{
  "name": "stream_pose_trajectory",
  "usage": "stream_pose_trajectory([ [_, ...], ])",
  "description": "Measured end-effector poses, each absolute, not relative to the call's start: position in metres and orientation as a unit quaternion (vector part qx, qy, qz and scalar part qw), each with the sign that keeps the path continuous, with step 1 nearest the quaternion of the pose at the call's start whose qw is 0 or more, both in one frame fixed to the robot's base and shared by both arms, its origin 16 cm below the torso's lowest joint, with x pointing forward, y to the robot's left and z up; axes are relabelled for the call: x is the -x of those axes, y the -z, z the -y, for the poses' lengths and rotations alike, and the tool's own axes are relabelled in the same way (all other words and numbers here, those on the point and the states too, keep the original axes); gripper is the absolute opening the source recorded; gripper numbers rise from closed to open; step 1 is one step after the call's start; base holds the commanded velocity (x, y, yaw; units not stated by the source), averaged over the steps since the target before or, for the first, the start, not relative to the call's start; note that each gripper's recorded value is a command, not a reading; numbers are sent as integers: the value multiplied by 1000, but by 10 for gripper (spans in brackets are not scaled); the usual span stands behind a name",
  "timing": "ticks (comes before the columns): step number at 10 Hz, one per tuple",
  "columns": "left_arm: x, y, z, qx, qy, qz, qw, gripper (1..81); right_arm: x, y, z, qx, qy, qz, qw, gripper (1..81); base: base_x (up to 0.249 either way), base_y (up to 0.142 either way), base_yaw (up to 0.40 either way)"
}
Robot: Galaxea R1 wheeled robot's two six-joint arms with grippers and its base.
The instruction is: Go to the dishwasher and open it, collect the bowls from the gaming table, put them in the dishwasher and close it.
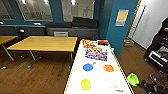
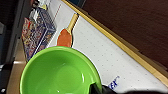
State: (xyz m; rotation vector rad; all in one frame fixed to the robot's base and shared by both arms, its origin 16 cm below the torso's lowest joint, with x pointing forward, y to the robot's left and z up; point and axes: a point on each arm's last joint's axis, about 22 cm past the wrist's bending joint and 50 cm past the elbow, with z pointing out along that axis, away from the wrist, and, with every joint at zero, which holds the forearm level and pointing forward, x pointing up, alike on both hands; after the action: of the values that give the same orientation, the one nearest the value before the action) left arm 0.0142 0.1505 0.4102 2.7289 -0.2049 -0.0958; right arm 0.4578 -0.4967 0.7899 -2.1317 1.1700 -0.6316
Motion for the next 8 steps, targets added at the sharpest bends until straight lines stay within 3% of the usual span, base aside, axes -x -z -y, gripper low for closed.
stream_pose_trajectory([
  [3,-18,-418,-132,-971,29,72,226,811,-395,-825,541,845,216,-420,252,10,0,0,0],
  [8,-43,-465,-119,-948,14,72,310,811,-279,-779,566,909,124,-364,160,10,0,0,0],
])
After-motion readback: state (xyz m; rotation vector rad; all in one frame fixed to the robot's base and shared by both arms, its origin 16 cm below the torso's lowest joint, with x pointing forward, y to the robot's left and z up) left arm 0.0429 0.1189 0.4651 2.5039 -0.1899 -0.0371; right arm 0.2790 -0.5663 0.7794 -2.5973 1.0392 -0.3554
